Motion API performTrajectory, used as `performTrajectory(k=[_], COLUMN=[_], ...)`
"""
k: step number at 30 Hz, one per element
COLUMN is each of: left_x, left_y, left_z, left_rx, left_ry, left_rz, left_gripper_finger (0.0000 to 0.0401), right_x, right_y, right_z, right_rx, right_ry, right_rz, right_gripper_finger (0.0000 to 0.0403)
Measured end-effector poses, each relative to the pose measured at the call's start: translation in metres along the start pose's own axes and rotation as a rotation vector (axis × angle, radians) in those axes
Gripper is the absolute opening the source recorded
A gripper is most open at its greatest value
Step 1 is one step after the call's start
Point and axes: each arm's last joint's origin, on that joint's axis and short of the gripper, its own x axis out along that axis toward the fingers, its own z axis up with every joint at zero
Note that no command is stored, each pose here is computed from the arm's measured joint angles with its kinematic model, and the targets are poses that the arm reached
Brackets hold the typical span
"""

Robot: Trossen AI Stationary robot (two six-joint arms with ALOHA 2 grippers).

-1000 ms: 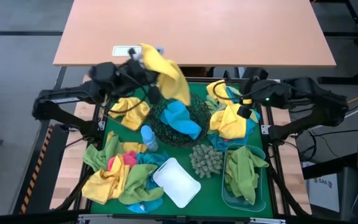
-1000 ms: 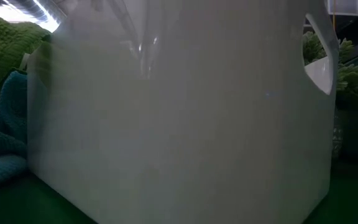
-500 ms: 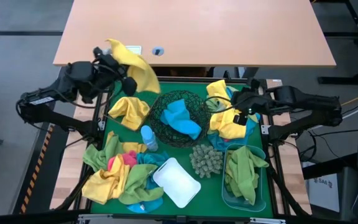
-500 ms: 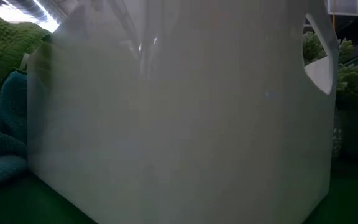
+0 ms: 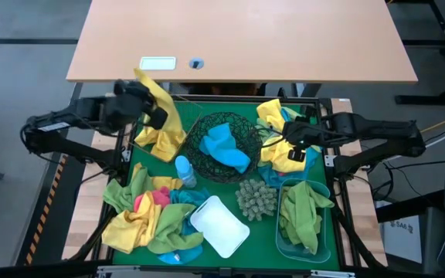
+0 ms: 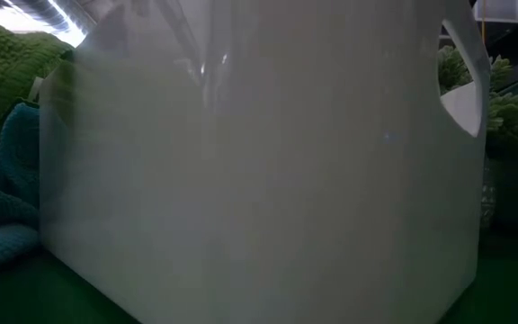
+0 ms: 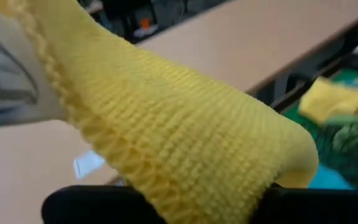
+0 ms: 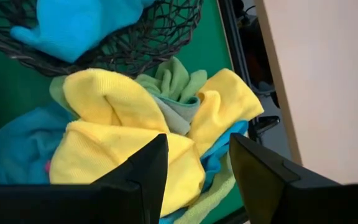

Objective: Sort microfiber towel by color & place in baskets
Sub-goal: Put the yellow microfiber cloth into the rectangular wire basket

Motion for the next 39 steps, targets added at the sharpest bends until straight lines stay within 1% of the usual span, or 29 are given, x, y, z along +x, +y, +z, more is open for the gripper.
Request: performTrajectory(k=[6,10,13,17,19,21,23,25,29,31,35,39], left_x=[0.035,0.059,0.074,0.087,0.091,0.092,0.092,0.091,0.088,0.086,0.082,0.076], left_y=[-0.022,-0.031,-0.035,-0.036,-0.037,-0.037,-0.037,-0.037,-0.039,-0.037,-0.028,-0.018], left_z=[-0.05,-0.086,-0.111,-0.138,-0.147,-0.152,-0.153,-0.149,-0.135,-0.129,-0.122,-0.114], left_rx=[0.067,0.029,0.012,0.01,0.015,-0.001,-0.053,-0.113,-0.19,-0.202,-0.201,-0.235], left_ry=[0.1,0.153,0.201,0.256,0.285,0.306,0.32,0.327,0.352,0.385,0.479,0.593], left_rz=[0.058,0.09,0.082,0.06,0.044,0.031,0.025,0.004,-0.089,-0.121,-0.135,-0.152], left_gripper_finger=[0.0,0.0,0.0,0.0004,0.0011,0.0019,0.0026,0.0033,0.005,0.0061,0.0085,0.0103], right_x=[0.001,0.001,0.001,0.001,0.001,0.001,0.001,0.001,0.001,0.001,0.0,0.0], right_y=[0.001,0.001,0.001,0.001,0.001,0.001,0.001,0.001,0.001,0.002,0.004,0.005], right_z=[0.0,0.0,0.0,0.0,0.0,0.0,0.0,0.0,0.0,0.0,0.0,0.0], right_rx=[-0.002,-0.008,-0.008,-0.008,-0.008,-0.009,-0.008,-0.008,-0.008,-0.009,-0.009,-0.01], right_ry=[0.001,0.0,0.0,0.0,0.0,0.0,0.0,0.0,0.001,0.002,0.006,0.007], right_rz=[0.018,0.018,0.018,0.018,0.018,0.018,0.018,0.018,0.023,0.052,0.124,0.141], right_gripper_finger=[0.017,0.017,0.017,0.017,0.017,0.017,0.017,0.017,0.017,0.017,0.017,0.017])
